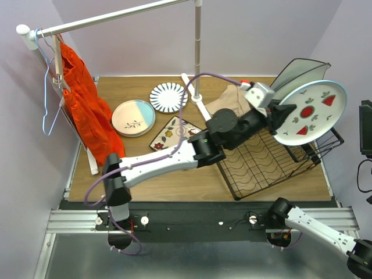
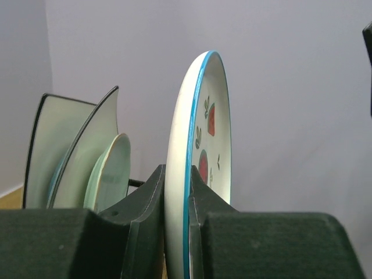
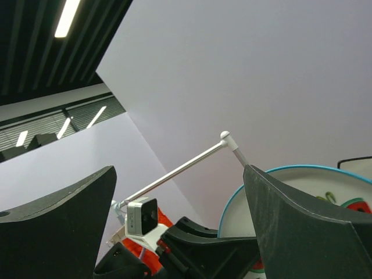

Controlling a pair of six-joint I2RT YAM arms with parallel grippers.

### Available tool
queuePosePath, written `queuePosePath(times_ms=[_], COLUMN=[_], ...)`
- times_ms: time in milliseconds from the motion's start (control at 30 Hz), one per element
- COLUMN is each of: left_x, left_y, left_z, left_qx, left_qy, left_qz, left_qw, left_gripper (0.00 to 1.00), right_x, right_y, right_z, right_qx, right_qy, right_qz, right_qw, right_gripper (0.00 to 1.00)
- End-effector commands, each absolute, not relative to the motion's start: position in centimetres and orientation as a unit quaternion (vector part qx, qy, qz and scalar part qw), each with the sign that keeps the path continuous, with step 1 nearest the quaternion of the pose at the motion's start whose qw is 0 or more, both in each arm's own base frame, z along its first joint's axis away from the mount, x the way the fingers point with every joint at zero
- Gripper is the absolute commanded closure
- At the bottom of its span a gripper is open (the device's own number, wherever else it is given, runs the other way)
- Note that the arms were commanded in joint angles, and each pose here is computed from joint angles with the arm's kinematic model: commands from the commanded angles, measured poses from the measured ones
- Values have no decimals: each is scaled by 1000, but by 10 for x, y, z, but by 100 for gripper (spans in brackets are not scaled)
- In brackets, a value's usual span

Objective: Unload the plates from the dish rack

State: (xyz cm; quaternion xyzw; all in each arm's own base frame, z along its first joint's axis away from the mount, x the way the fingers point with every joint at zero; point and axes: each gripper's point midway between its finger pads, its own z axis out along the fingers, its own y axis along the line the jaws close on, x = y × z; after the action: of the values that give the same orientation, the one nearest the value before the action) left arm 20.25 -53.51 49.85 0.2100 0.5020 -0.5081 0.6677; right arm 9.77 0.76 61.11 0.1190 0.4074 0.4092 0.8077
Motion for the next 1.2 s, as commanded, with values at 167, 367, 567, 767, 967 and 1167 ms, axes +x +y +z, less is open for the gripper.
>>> queuePosePath(times_ms=[167, 367, 567, 767, 967, 1167], left_x=[211, 222, 210, 197, 185, 177], left_y=[-381, -294, -238, -192, -179, -187], left_z=[573, 544, 514, 487, 476, 471], left_qx=[76, 39, 23, -26, -33, -26], left_qy=[463, 472, 501, 535, 550, 542], left_qz=[-592, -577, -551, -534, -533, -569], left_qw=[656, 665, 666, 655, 643, 618], left_gripper=[100, 100, 100, 100, 100, 100], right_x=[120, 149, 186, 205, 197, 186], right_y=[68, 127, 203, 260, 282, 294], right_z=[602, 572, 506, 439, 423, 401], right_qx=[55, 0, -64, -92, -118, -130], right_qy=[444, 500, 587, 650, 636, 630], right_qz=[449, 461, 473, 504, 550, 586], right_qw=[774, 733, 654, 561, 529, 493], right_gripper=[2, 2, 2, 2, 5, 18])
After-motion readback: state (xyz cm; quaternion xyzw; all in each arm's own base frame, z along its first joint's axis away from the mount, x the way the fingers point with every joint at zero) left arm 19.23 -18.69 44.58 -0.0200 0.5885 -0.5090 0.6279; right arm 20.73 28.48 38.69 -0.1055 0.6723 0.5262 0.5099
